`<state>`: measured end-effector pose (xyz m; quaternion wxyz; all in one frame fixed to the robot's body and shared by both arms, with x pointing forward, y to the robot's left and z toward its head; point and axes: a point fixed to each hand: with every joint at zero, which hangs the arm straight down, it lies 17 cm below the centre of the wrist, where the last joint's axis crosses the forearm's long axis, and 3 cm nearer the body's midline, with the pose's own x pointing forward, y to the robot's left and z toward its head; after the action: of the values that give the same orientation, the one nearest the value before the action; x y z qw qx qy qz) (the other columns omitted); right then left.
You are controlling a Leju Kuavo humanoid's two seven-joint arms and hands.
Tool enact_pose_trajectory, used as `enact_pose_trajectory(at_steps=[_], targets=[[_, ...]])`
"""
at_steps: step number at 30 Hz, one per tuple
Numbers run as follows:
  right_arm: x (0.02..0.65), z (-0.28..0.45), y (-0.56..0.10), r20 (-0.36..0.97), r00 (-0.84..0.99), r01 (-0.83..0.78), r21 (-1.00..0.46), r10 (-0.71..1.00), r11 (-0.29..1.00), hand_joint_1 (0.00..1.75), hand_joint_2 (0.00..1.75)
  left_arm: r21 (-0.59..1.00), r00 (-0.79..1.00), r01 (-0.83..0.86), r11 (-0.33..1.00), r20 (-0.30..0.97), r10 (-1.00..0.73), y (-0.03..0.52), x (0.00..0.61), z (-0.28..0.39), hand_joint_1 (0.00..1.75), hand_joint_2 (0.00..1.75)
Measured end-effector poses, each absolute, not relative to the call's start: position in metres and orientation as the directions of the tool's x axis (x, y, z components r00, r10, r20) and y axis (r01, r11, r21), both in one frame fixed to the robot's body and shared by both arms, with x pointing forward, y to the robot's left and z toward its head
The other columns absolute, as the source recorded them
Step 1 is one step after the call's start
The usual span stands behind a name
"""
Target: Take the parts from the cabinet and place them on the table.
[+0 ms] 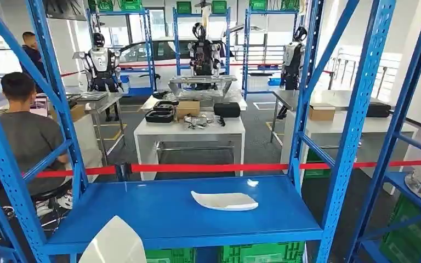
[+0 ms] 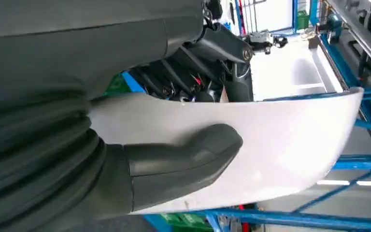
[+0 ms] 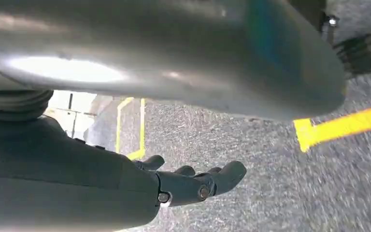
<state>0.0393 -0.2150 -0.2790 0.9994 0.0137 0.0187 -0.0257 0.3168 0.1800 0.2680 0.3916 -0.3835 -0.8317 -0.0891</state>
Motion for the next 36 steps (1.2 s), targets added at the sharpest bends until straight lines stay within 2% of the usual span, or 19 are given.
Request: enact_pose_trajectory(at_steps=[12,22,36], targets=[[0.042,-0.279,-0.218,-0.046,0.998,0.053,0.020,-0.052,0.998,0.00,0.00,-0.264,-0.339,0.693,0.671,0.701,0.627,0.181,0.307,0.251,1.75,1.75],[0.044,-0.279,-0.219,-0.046,0.992,0.116,0.018,-0.115,0.993,0.00,0.00,-0.369,-0.267,0.688,0.625,0.672,0.691,0.178,0.313,0.241,1.75,1.75],[0.036,-0.278,-0.208,-0.080,0.985,0.155,0.041,-0.152,0.987,0.00,0.00,-0.431,-0.209,0.689,0.583,0.652,0.729,0.171,0.326,0.231,1.75,1.75]])
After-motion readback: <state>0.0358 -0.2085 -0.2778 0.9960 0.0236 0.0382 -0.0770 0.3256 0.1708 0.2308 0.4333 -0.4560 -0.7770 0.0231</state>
